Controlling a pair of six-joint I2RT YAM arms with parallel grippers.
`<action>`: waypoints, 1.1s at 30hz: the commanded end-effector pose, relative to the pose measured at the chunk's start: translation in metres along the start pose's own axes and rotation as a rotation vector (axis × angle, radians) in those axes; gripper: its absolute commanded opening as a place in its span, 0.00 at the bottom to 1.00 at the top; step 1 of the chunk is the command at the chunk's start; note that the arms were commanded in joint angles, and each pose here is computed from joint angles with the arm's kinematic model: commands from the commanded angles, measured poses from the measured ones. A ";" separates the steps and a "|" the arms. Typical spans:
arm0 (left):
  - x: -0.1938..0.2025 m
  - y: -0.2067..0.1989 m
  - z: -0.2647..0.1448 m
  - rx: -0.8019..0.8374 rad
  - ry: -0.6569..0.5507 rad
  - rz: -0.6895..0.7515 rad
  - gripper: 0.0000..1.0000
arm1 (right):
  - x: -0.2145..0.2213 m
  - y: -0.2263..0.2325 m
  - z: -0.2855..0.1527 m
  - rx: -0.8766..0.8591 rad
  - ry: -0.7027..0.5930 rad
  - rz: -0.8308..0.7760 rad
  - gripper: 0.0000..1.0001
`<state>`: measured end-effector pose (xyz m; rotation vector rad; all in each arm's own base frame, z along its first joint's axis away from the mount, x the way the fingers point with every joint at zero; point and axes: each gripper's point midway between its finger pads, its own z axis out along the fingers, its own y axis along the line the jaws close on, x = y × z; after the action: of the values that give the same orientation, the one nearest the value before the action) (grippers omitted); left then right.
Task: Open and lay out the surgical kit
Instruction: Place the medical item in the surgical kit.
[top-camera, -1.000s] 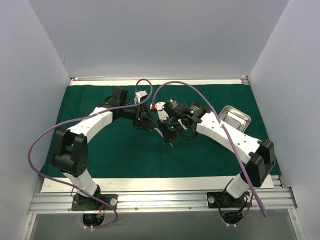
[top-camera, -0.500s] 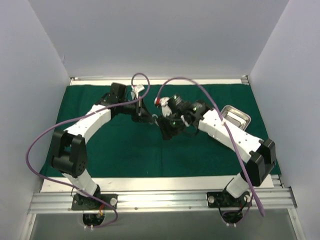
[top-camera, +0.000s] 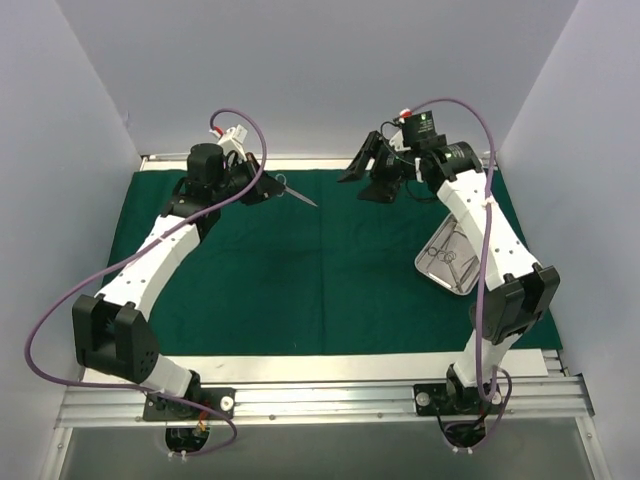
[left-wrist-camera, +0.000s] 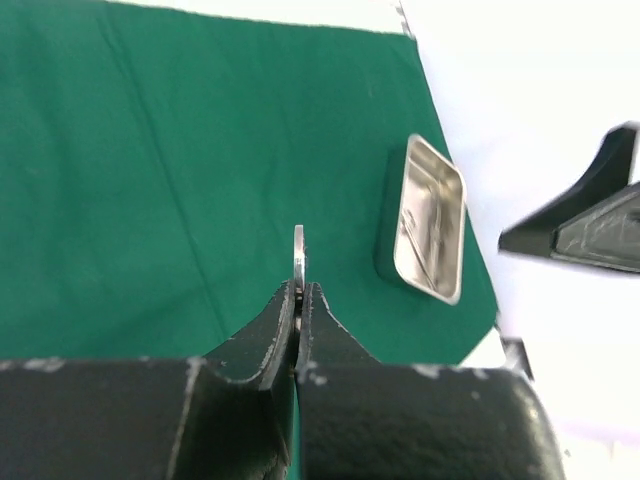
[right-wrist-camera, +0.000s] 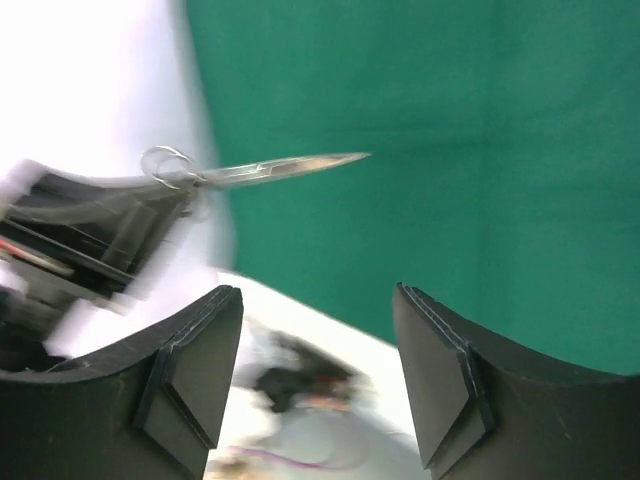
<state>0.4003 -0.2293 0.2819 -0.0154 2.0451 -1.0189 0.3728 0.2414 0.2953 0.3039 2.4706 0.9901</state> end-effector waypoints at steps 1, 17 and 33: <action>-0.059 -0.032 -0.019 0.022 -0.207 0.119 0.02 | 0.003 0.054 0.012 -0.185 0.085 0.435 0.62; -0.049 -0.058 -0.044 0.073 -0.216 0.170 0.02 | 0.004 0.084 0.060 -0.248 0.008 0.826 0.61; -0.042 -0.062 -0.047 0.076 -0.209 0.233 0.02 | 0.019 0.108 0.075 -0.232 0.003 0.957 0.42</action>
<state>0.3823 -0.2247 0.3367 0.0804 1.8707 -0.9206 0.3901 0.3734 0.2893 1.4328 2.2473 1.5470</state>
